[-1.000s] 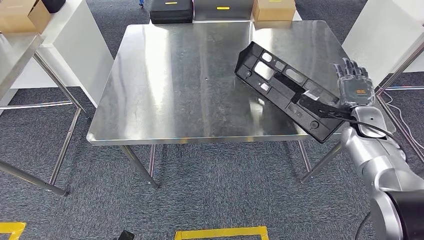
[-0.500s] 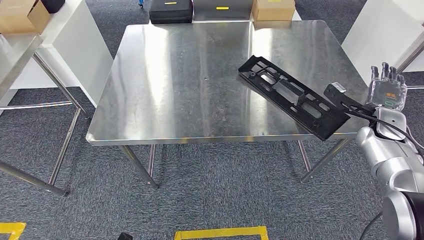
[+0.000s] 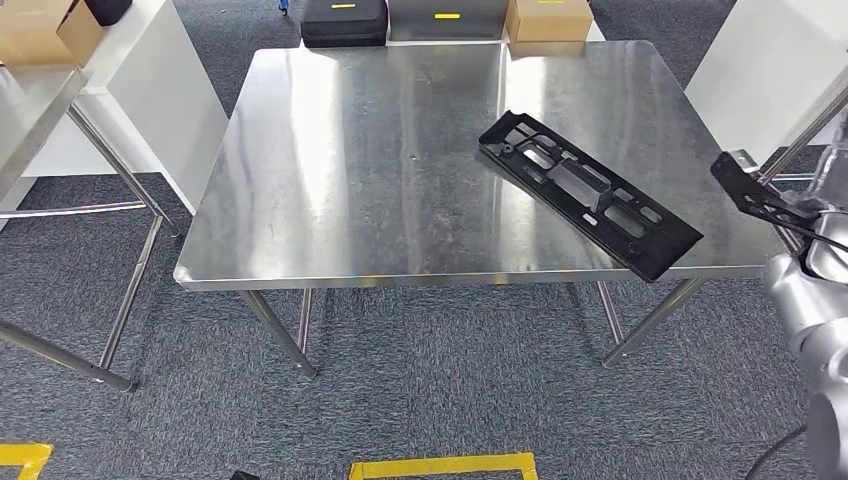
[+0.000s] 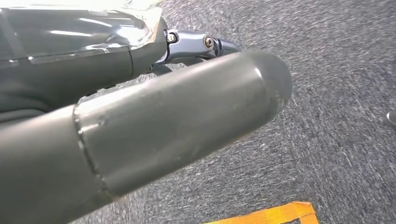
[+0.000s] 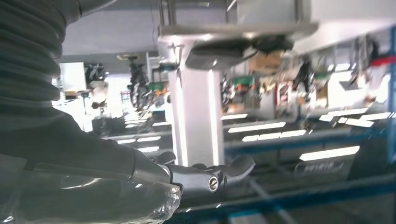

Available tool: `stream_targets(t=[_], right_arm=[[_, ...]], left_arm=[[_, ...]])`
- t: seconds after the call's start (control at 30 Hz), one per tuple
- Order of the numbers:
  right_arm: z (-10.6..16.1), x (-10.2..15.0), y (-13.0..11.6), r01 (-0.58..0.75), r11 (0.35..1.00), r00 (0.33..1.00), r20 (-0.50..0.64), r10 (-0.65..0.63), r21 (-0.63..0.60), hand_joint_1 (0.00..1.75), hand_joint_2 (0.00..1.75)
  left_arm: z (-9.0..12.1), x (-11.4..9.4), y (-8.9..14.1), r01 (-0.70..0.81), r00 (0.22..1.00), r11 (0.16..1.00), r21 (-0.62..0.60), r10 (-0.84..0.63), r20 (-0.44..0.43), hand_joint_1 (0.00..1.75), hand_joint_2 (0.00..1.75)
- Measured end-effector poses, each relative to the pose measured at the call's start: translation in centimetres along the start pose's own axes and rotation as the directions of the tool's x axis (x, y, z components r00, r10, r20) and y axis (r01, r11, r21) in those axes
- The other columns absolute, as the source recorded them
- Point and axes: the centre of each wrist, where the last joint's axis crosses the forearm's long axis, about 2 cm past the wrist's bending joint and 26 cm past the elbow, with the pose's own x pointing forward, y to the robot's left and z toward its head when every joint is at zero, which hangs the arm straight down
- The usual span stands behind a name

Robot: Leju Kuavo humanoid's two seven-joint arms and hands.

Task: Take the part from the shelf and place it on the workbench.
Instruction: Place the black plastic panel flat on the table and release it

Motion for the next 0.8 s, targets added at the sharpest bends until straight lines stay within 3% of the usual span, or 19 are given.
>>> stream_targets(t=[0.07, 0.2, 0.37, 0.57, 0.67, 0.8], right_arm=[[0.3, -1.4, 0.4, -0.011, 1.000, 1.000, -0.018, 0.011, -0.017, 0.00, 1.75], [1.2, -3.6, 1.5, -0.040, 0.999, 0.998, -0.052, 0.040, -0.006, 0.00, 0.00], [5.3, -7.1, 4.0, -0.029, 0.999, 0.999, -0.017, 0.029, -0.020, 0.00, 0.00], [12.6, -11.7, 5.7, 0.132, 0.985, 0.990, 0.054, -0.127, -0.110, 0.00, 0.00], [17.4, -13.6, 6.9, 0.177, 0.975, 0.984, 0.002, -0.178, -0.133, 0.00, 0.00], [24.5, -13.7, 8.7, 0.212, 0.973, 0.956, -0.188, -0.226, -0.091, 0.00, 0.00]], left_arm=[[0.1, -0.1, -0.1, -0.009, 1.000, 1.000, 0.001, 0.009, -0.005, 0.00, 0.00], [0.2, -0.1, -0.3, -0.021, 1.000, 1.000, 0.002, 0.021, -0.009, 0.00, 0.00], [0.6, -0.2, -0.9, -0.055, 0.998, 0.998, 0.014, 0.055, -0.017, 0.00, 0.00], [1.0, -0.3, -1.6, -0.094, 0.995, 0.995, 0.030, 0.095, -0.032, 0.00, 0.00], [1.3, -0.4, -1.9, -0.105, 0.994, 0.994, 0.029, 0.106, -0.038, 0.00, 0.00], [1.4, -0.3, -2.4, -0.122, 0.992, 0.992, 0.014, 0.123, -0.042, 0.00, 0.00]])
